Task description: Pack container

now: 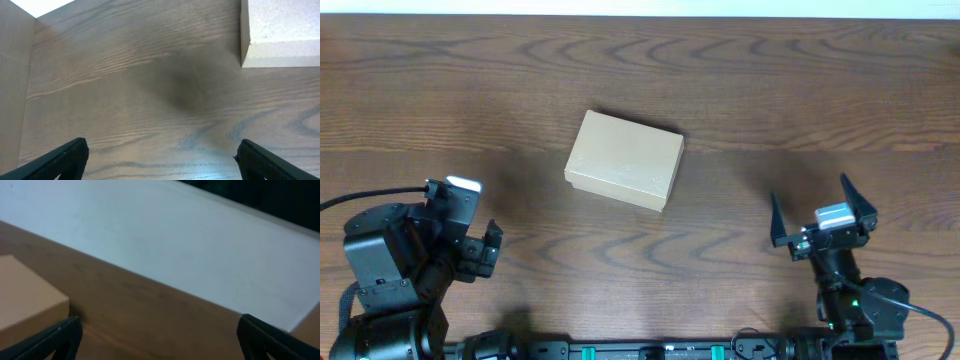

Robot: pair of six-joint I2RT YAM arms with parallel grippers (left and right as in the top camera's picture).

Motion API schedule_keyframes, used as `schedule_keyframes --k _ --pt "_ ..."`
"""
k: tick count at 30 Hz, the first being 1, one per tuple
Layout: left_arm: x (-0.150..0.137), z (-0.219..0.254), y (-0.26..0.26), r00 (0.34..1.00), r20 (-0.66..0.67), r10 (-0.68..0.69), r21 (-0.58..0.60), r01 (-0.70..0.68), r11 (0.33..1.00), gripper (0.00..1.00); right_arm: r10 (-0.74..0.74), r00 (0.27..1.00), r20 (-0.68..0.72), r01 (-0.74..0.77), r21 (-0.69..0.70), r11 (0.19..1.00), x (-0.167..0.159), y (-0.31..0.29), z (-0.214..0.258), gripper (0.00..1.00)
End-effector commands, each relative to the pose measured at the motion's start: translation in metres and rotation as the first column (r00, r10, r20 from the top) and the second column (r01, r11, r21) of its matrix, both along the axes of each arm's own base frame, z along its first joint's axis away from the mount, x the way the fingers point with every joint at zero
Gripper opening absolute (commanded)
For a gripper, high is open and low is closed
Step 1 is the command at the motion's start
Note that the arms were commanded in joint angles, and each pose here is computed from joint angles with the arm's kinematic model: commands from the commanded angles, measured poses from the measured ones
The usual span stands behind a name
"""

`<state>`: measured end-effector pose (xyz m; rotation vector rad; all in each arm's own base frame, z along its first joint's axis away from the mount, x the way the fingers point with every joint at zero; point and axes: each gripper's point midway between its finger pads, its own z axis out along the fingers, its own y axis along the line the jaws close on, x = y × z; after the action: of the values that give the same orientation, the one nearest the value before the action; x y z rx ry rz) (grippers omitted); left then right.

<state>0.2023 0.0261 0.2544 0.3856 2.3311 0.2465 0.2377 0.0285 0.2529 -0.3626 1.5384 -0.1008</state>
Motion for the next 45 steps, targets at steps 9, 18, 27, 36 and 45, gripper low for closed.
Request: schedule_keyframes --k 9,18,27,36,45 --pt "0.000 0.000 0.001 1.000 -0.003 0.011 -0.001 -0.011 1.000 0.95 -0.065 0.996 -0.053 0.065 -0.011 0.998 0.010 -0.011 -0.069 0.99" --pt "0.000 -0.001 0.001 1.000 -0.004 0.011 -0.002 -0.011 1.000 0.95 -0.109 0.986 -0.127 0.107 -0.017 0.994 0.012 -0.021 -0.104 0.99" --pt "0.000 -0.001 0.001 1.000 -0.004 0.011 -0.002 -0.011 1.000 0.95 -0.137 0.975 -0.178 0.144 0.027 0.989 0.012 -0.026 -0.120 0.99" --pt "0.000 -0.001 0.001 1.000 -0.004 0.011 -0.002 -0.011 1.000 0.95 -0.139 0.960 -0.242 0.176 0.138 0.975 0.013 -0.027 -0.131 0.99" --pt "0.000 0.000 0.001 1.000 -0.003 0.011 -0.001 -0.011 1.000 0.95 -0.140 0.960 -0.241 0.177 0.138 0.974 0.013 -0.027 -0.131 0.99"
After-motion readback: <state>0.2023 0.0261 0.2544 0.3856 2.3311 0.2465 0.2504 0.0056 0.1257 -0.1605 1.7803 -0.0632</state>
